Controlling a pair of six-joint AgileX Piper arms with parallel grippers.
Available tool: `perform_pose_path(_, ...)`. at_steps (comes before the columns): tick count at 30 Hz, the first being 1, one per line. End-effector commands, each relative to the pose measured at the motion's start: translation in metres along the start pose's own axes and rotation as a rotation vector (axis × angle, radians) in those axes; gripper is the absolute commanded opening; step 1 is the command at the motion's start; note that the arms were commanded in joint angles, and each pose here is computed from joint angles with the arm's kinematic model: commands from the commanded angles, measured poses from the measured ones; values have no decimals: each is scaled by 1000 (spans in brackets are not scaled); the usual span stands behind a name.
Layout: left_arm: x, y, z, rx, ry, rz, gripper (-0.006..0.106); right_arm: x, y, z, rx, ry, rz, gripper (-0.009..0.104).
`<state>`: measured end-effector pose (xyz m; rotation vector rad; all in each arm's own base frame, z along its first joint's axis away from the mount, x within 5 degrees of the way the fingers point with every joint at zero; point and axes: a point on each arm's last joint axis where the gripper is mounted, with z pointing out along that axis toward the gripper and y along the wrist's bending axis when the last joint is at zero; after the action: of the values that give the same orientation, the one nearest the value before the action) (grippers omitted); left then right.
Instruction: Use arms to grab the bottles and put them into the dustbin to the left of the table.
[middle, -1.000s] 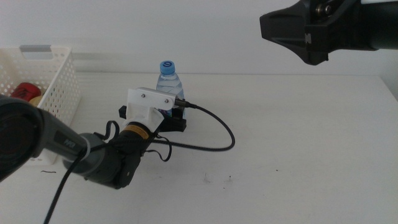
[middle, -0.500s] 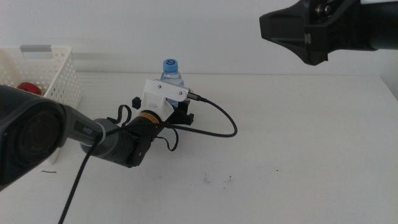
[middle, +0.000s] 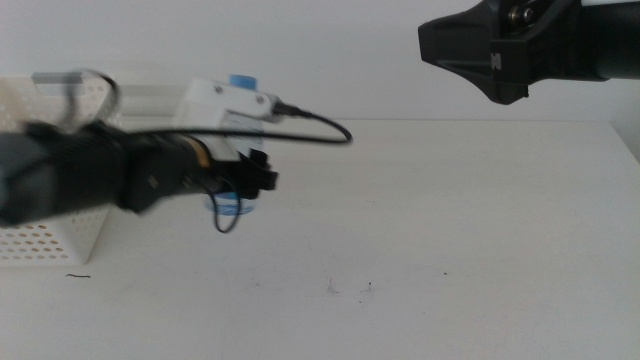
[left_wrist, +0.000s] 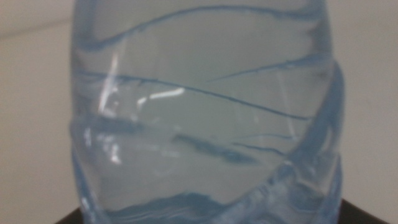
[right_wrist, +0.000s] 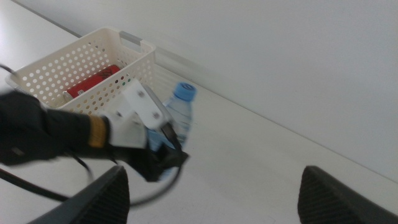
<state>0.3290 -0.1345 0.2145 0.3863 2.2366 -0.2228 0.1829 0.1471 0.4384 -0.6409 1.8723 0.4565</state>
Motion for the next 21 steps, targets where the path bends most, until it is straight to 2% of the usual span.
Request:
perform_pose_path(1,-18,5,-32,-16,52,-28,-2,-2,-1,-3,8,-14,-9,84)
perform_pose_path(6,-64,47,-89,69,215,44,-2,-2,-1,-3,8,-14,-9,84)
perform_pose_path(12,-104,124,-132,-28,288,-35,-2,-2,-1,-3,8,-14,-9,84)
perform_pose_path(17,-111,179,-139,-80,244,-127,-2,-2,-1,-3,8,-14,-9,84)
perform_pose_path(21,-99,220,-132,-113,265,-188,-2,-2,-1,-3,8,-14,-9,84)
